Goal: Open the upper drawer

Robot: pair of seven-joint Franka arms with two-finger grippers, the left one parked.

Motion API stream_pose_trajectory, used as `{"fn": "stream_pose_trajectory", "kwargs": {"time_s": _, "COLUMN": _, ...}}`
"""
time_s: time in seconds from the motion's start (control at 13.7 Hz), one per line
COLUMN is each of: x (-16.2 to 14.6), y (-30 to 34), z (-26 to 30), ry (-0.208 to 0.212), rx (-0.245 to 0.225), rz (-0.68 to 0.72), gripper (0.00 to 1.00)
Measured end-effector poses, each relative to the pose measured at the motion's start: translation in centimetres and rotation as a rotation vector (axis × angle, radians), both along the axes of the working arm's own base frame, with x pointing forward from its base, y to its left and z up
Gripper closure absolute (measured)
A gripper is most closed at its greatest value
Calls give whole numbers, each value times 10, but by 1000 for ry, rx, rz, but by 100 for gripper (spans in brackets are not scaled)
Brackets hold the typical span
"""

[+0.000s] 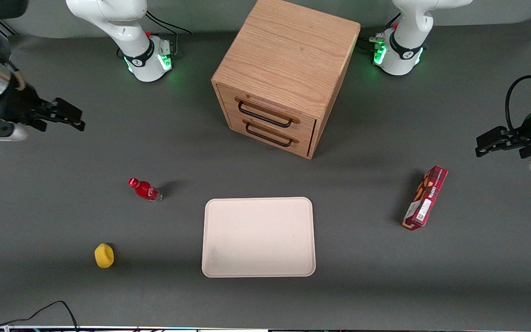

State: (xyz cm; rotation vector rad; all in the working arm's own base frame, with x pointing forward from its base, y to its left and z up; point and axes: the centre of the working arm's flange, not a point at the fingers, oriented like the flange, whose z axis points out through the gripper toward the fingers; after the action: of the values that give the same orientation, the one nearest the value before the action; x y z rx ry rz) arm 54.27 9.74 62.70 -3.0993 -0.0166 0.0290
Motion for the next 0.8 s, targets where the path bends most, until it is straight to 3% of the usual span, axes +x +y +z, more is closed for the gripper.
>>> {"fn": "stream_pose_trajectory", "kwargs": {"time_s": 0.22, "x": 6, "y": 73, "z": -31, "ry": 38, "rx": 107, "rz": 209, "gripper": 0}}
{"fn": "stream_pose_trajectory", "kwargs": {"time_s": 0.36, "x": 6, "y": 124, "z": -56, "ry": 72, "rx": 157, "rz": 350, "gripper": 0}}
{"fn": "stream_pose_trajectory", "kwargs": {"time_s": 0.51, "x": 5, "y": 180, "z": -79, "ry": 78, "rx": 196, "rz": 469, "gripper": 0}}
{"fn": "stream_pose_trajectory", "kwargs": {"time_s": 0.8, "x": -24, "y": 281, "z": -125, "ry": 97, "rx": 205, "rz": 745, "gripper": 0}}
